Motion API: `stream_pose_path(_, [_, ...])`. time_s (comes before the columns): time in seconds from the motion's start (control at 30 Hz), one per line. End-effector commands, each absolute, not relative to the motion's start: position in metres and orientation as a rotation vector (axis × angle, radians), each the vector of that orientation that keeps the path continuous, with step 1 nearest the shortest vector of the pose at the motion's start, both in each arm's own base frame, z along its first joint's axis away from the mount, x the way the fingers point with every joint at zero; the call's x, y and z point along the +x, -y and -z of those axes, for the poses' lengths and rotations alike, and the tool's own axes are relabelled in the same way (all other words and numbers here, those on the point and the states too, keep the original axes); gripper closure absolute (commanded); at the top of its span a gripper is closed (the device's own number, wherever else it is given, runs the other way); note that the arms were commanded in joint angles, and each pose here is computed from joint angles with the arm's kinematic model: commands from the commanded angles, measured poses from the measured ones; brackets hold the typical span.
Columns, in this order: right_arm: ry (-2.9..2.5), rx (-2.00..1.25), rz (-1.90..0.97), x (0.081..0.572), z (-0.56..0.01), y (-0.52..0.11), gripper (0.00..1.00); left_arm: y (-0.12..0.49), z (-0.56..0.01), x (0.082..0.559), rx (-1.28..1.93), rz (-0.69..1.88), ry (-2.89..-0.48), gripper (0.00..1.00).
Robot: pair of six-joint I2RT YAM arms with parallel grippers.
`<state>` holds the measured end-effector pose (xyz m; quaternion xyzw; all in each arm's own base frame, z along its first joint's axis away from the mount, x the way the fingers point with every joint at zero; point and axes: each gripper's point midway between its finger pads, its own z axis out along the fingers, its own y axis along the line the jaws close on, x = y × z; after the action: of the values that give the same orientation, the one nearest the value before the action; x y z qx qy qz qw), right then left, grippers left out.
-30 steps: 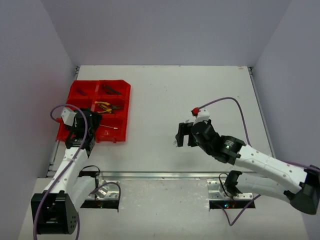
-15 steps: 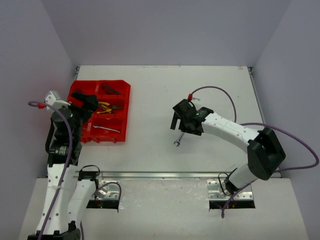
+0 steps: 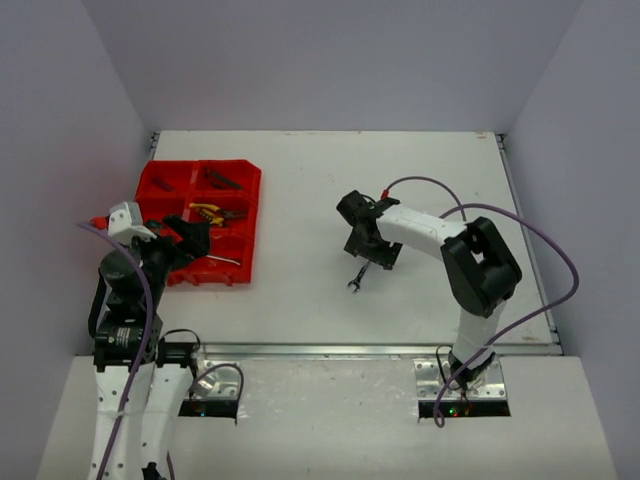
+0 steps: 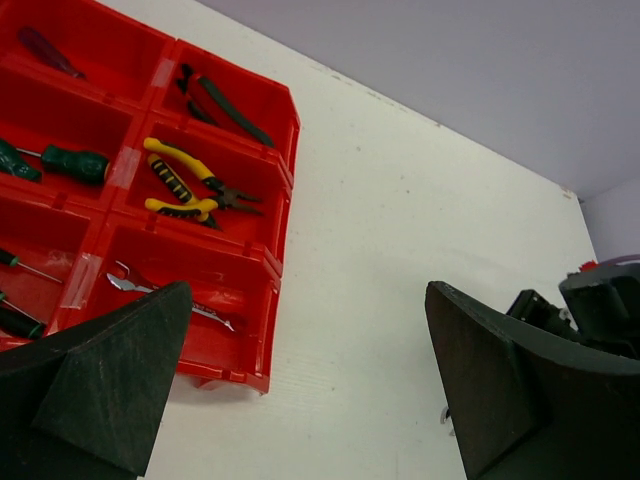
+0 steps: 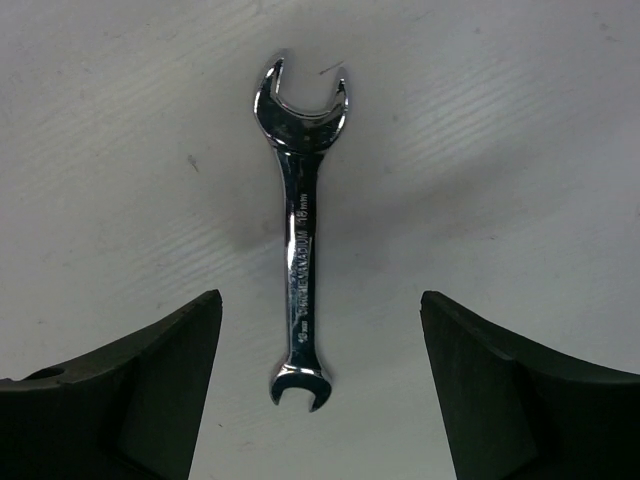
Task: Sort the tools into containers
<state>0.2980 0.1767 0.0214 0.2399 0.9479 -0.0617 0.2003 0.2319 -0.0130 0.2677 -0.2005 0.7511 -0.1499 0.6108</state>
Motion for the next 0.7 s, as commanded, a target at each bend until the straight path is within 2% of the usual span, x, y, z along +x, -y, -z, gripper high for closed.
stream_pose_path(0.0, [-2.653,0.738,0.169,0.311,-0.013,-0.188,0.20,0.020,-0.279,0.232,-0.395,0.373,-1.690,0.00])
stream_pose_path(0.17, [-2.700,0.768,0.125,0.302,0.009,-0.194,0.30,0.021,-0.279,0.231,-0.391,0.378,-1.689,0.00])
stream_pose_path(0.37, [-2.728,0.800,0.159,0.292,0.027,-0.188,0.53,0.024,-0.281,0.229,-0.379,0.390,-1.680,0.00])
stream_pose_path(0.67, [-2.745,0.791,0.102,0.279,0.043,-0.184,0.80,0.027,-0.281,0.229,-0.369,0.399,-1.680,0.00])
